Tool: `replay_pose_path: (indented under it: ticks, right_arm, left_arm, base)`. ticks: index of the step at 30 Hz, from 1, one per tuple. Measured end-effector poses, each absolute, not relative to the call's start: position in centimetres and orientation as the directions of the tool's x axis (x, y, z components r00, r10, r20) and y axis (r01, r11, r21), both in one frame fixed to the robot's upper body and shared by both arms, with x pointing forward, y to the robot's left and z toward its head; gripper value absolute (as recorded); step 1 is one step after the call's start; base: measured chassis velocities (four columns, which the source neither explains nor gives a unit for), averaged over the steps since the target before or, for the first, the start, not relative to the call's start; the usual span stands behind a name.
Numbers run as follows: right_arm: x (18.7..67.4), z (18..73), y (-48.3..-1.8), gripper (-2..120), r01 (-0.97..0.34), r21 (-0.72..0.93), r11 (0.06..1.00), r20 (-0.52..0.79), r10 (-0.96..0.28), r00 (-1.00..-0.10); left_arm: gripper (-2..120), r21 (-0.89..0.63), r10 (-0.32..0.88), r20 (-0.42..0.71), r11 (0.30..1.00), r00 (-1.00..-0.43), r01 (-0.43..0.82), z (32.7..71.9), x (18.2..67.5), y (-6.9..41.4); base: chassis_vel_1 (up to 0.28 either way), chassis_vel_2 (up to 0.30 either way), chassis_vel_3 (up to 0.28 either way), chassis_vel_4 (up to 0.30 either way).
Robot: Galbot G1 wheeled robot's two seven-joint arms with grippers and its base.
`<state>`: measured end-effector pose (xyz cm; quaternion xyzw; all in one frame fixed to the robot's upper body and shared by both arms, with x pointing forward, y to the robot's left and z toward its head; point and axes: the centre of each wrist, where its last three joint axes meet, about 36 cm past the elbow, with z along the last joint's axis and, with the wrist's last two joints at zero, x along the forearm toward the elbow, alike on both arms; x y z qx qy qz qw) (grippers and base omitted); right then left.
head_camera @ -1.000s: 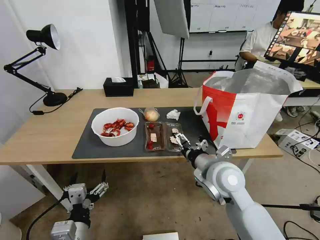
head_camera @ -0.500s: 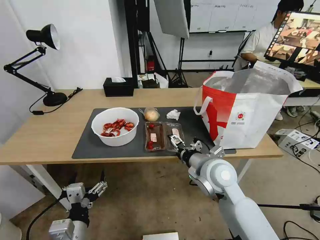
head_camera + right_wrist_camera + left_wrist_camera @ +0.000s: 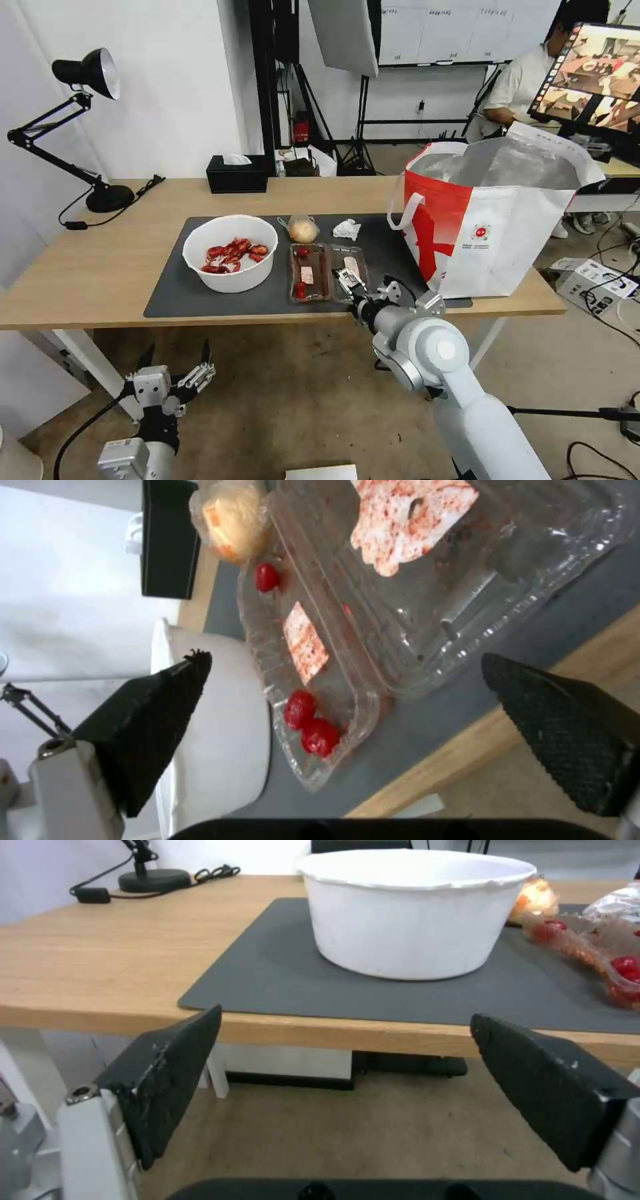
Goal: Pick up the trash from the table and place it into the takeout bag.
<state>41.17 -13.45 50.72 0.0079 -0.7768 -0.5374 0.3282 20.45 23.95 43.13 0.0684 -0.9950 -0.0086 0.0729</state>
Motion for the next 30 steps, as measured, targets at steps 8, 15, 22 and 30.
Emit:
replay_pose_path:
  ticks: [8,15,22,30]
  right_arm:
    - [41.6,50.3,-13.0,100,0.36,0.833,0.419,0.513,-0.344,-0.787]
    - [42.1,49.8,-13.2,100,0.342,0.85,0.401,0.48,-0.32,-0.817]
    - [42.0,50.0,-12.9,100,0.264,0.856,0.444,0.417,-0.294,-0.86]
    - [42.3,50.0,-13.2,100,0.12,0.828,0.547,0.321,-0.288,-0.902]
  left_arm:
    - [100,0.029,-0.137,0.139,0.99,-0.981,-0.134,42.6,20.5,24.0]
    - [100,0.03,-0.133,0.135,0.991,-0.982,-0.13,42.6,20.7,24.2]
    - [100,0.029,-0.135,0.132,0.991,-0.982,-0.132,42.7,20.7,24.2]
    - [100,0.021,-0.138,0.129,0.99,-0.982,-0.136,42.6,20.8,24.1]
  base:
    - [0.0,0.0,0.0,0.0]
    - [0.0,0.0,0.0,0.0]
    - [0.0,0.0,0.0,0.0]
    - [0.0,0.0,0.0,0.0]
